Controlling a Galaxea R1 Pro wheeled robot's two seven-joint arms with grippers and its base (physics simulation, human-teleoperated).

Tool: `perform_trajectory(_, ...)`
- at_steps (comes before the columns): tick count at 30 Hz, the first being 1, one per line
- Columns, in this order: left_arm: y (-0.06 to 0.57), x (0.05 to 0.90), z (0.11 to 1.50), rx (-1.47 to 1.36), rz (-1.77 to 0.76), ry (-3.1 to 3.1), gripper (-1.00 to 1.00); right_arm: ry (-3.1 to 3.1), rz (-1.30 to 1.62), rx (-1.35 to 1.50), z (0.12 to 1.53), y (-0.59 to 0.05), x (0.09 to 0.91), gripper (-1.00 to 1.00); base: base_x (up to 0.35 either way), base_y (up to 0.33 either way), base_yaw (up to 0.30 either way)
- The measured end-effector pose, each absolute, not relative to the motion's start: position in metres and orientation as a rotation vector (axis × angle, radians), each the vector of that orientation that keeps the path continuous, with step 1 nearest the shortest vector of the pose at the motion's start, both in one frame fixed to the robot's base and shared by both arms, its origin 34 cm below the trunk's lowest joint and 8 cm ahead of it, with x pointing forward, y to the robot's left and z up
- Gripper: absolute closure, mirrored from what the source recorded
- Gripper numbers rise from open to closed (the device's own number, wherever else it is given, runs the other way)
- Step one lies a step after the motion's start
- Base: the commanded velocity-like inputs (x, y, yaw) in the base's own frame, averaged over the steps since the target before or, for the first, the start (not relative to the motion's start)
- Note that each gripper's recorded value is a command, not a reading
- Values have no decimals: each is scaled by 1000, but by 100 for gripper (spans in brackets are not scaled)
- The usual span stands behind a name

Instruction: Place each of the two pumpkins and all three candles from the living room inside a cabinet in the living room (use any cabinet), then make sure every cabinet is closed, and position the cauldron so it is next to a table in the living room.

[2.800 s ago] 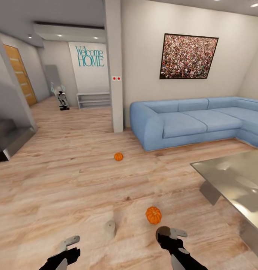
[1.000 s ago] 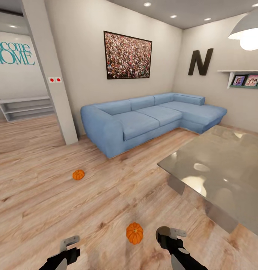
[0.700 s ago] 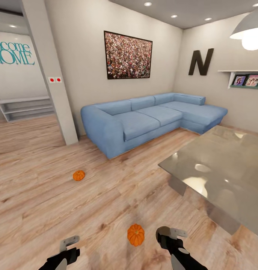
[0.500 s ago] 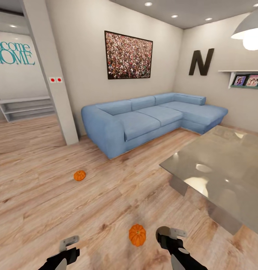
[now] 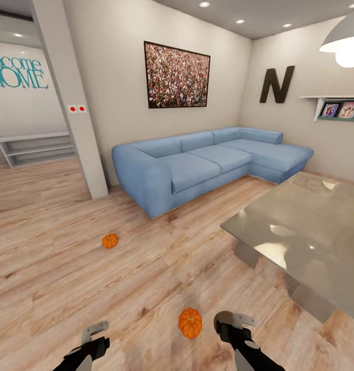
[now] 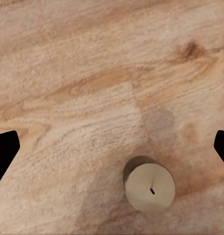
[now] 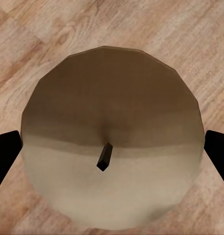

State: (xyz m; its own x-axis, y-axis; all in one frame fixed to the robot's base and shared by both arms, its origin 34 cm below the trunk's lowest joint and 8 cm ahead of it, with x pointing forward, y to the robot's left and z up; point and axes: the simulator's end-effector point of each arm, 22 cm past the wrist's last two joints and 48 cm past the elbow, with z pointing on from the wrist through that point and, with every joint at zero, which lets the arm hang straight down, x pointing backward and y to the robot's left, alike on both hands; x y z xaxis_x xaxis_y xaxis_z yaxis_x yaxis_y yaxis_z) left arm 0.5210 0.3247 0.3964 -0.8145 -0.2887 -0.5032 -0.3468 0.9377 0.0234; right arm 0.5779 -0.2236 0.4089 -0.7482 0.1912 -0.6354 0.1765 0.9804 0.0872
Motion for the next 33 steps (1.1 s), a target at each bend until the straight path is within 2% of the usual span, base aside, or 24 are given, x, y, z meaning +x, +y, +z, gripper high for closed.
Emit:
perform_trajectory(24, 323, 512, 346, -452, 152, 2579, -100, 2416, 40, 251, 363, -223, 574, 100, 0, 0, 0)
perform_trajectory(28, 323, 510, 338, -452, 152, 2578, -100, 2372, 180, 198, 368, -196, 588, 100, 0, 0, 0)
perform_trajectory(33, 323, 508, 327, -452, 151, 2578, -100, 2242, 526, 77, 403, -136, 607, 100, 0, 0, 0)
